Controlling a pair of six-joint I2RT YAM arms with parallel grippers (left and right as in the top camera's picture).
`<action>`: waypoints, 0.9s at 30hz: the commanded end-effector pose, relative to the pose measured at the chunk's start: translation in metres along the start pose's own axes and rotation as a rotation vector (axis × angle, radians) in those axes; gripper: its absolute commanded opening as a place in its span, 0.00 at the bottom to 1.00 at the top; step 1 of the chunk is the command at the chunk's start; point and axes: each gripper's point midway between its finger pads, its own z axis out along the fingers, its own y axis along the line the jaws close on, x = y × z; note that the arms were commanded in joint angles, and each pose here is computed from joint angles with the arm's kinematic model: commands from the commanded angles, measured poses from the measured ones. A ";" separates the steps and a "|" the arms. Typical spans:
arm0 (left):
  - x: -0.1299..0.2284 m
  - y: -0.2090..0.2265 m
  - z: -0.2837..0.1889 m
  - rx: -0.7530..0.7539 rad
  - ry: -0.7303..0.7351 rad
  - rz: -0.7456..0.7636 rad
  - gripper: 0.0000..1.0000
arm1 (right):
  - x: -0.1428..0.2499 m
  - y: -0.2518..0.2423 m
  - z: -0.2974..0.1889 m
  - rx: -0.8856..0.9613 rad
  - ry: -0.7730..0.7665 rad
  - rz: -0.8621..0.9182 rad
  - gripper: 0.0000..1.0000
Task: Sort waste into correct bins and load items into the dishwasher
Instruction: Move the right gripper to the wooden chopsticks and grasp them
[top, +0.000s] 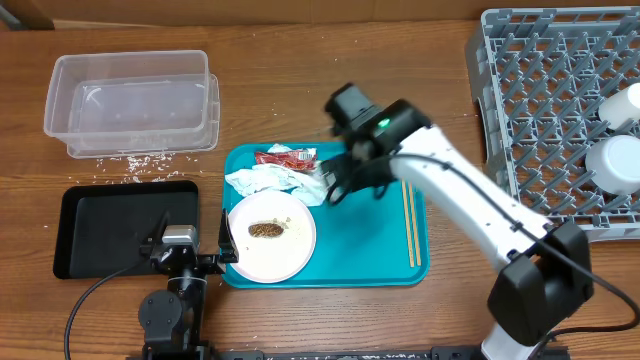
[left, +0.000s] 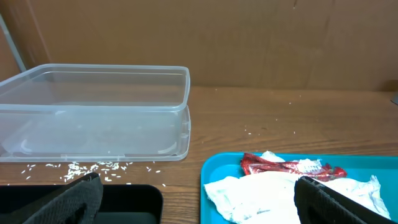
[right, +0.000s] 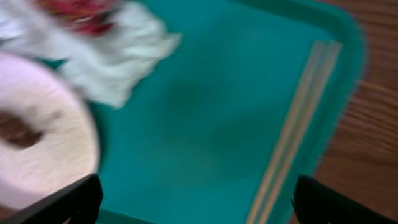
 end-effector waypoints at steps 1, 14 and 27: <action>0.000 0.002 0.000 -0.011 -0.004 0.021 1.00 | -0.007 -0.058 -0.003 0.097 -0.006 0.224 1.00; 0.000 0.002 0.000 -0.011 -0.004 0.021 1.00 | 0.019 -0.076 0.060 0.023 0.061 0.273 0.48; 0.000 0.002 0.000 -0.011 -0.004 0.021 1.00 | 0.036 -0.081 0.100 0.048 0.044 0.263 0.36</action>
